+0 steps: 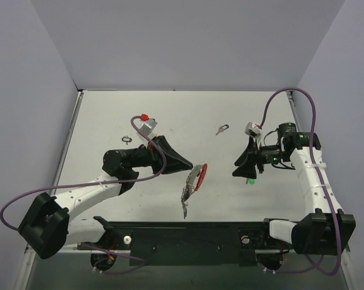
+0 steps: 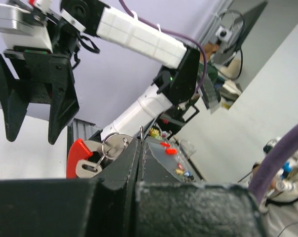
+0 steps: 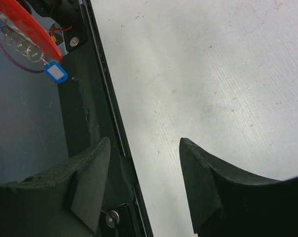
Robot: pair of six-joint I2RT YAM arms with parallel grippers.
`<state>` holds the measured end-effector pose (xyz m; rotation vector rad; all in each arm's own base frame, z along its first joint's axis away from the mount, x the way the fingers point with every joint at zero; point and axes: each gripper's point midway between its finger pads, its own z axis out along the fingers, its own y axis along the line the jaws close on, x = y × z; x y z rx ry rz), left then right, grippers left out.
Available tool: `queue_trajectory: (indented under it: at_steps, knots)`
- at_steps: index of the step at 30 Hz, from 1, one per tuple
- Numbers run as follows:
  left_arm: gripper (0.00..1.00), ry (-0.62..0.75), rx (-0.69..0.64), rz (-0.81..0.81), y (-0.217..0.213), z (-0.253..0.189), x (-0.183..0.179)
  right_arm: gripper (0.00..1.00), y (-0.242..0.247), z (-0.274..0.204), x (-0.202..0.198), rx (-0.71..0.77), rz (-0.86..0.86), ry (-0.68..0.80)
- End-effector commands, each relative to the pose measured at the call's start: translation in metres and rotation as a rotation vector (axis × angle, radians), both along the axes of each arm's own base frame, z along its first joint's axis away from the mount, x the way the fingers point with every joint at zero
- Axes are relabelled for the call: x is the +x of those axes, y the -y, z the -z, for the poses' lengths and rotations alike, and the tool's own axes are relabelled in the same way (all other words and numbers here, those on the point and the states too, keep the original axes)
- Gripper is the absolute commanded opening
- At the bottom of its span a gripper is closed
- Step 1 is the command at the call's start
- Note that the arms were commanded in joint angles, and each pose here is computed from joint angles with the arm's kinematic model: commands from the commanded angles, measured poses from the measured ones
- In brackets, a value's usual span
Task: Put the keys on the keyring
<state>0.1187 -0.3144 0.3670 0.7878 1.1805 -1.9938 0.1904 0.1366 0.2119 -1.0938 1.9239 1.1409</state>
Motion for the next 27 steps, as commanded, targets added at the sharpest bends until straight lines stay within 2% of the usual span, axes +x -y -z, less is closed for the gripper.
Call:
queue_trajectory:
  at_steps: [1, 6, 19, 21, 22, 23, 24, 25, 26, 27]
  knots:
    - [0.0, 0.136, -0.317, -0.027, -0.037, -0.078, -0.015, 0.53, -0.005, -0.007, -0.007, 0.06, -0.009, 0.002]
    - [0.0, 0.072, -0.334, 0.019, -0.038, -0.095, -0.014, 0.53, -0.005, -0.008, -0.008, 0.063, -0.008, -0.001]
    - [0.0, 0.121, -0.299, 0.07, -0.03, -0.099, -0.015, 0.53, -0.006, -0.012, -0.013, 0.07, -0.012, 0.01]
    - [0.0, 0.198, -0.289, 0.059, -0.028, -0.094, -0.019, 0.53, -0.005, -0.012, -0.012, 0.068, -0.013, 0.012]
    - [0.0, 0.301, -0.298, 0.02, -0.027, -0.088, -0.023, 0.54, -0.005, -0.013, -0.013, 0.069, -0.014, 0.015]
    - [0.0, 0.338, -0.252, 0.03, -0.022, -0.076, -0.027, 0.53, -0.005, -0.012, -0.013, 0.066, -0.014, 0.014]
    - [0.0, 0.505, -0.253, -0.026, -0.021, -0.068, -0.031, 0.53, -0.005, -0.011, -0.013, 0.066, -0.013, 0.013]
    - [0.0, 0.469, -0.154, -0.028, -0.009, -0.05, -0.024, 0.53, -0.005, -0.011, -0.013, 0.064, -0.012, 0.013]
    - [0.0, 0.688, -0.183, -0.135, -0.01, -0.05, -0.023, 0.53, -0.005, -0.01, -0.013, 0.065, -0.013, 0.01]
    - [0.0, 0.638, -0.016, -0.144, 0.005, -0.015, -0.008, 0.53, -0.004, -0.01, -0.013, 0.064, -0.011, 0.013]
